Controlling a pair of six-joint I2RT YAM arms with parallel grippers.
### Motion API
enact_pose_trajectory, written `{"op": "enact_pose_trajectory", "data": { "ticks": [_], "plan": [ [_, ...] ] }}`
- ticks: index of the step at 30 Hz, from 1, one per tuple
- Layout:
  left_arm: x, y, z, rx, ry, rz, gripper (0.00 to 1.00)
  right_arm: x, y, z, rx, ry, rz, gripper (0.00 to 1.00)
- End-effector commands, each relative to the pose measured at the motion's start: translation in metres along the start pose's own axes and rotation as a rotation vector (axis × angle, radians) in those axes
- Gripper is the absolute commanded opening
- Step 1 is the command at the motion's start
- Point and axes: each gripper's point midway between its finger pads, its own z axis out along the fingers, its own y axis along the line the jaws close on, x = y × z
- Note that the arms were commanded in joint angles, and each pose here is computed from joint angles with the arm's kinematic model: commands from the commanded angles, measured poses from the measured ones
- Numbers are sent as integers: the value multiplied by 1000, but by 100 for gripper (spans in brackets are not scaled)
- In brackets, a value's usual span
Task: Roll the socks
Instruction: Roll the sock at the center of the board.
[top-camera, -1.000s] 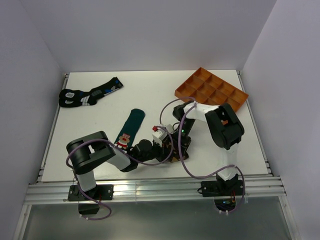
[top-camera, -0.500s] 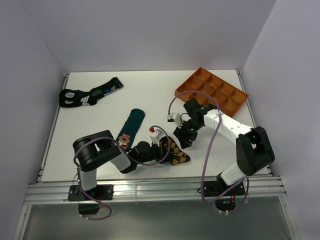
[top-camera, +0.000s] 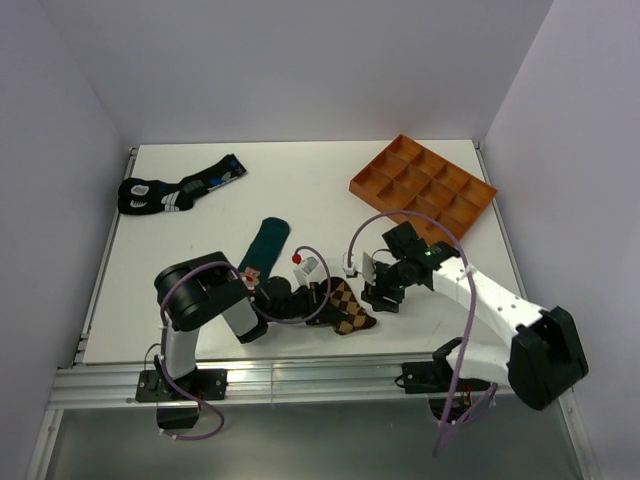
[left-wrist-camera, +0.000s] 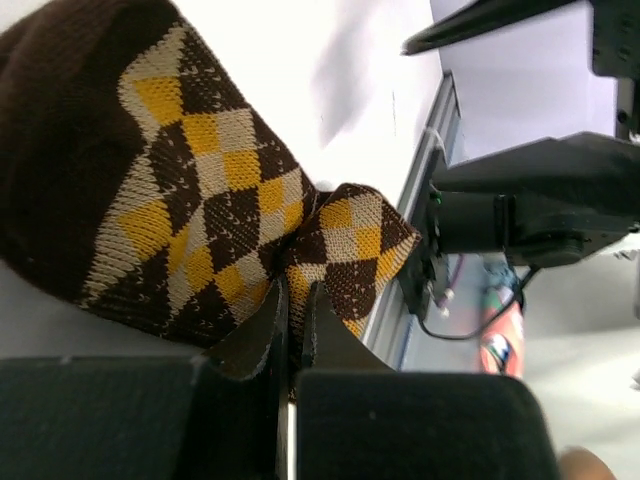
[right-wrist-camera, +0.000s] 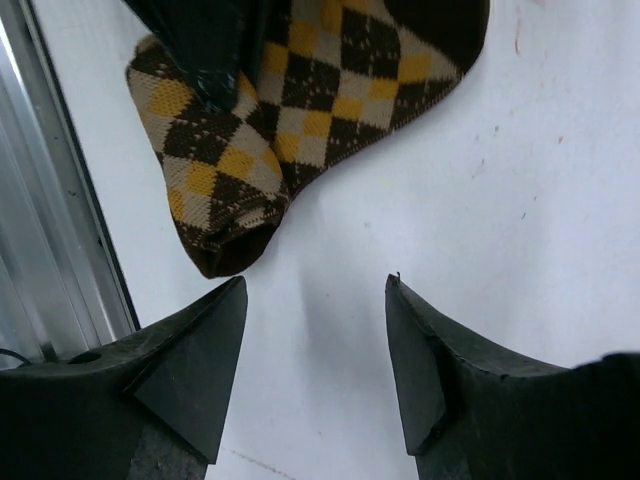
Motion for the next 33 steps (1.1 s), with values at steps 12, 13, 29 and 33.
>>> {"op": "enact_pose_trajectory", "data": {
  "ticks": [12, 13, 29, 33],
  "plan": [
    [65, 62, -30, -276, 357, -221, 0, -14, 49, 20, -11, -74, -351, 68],
    [64, 62, -29, -277, 363, -222, 0, -15, 50, 22, -9, -76, -362, 68],
    [62, 57, -25, -231, 455, -240, 0, -18, 59, 56, 3, -61, -450, 55],
    [58, 53, -23, -222, 462, -221, 0, -19, 59, 63, -38, -21, -414, 35]
  ]
}}
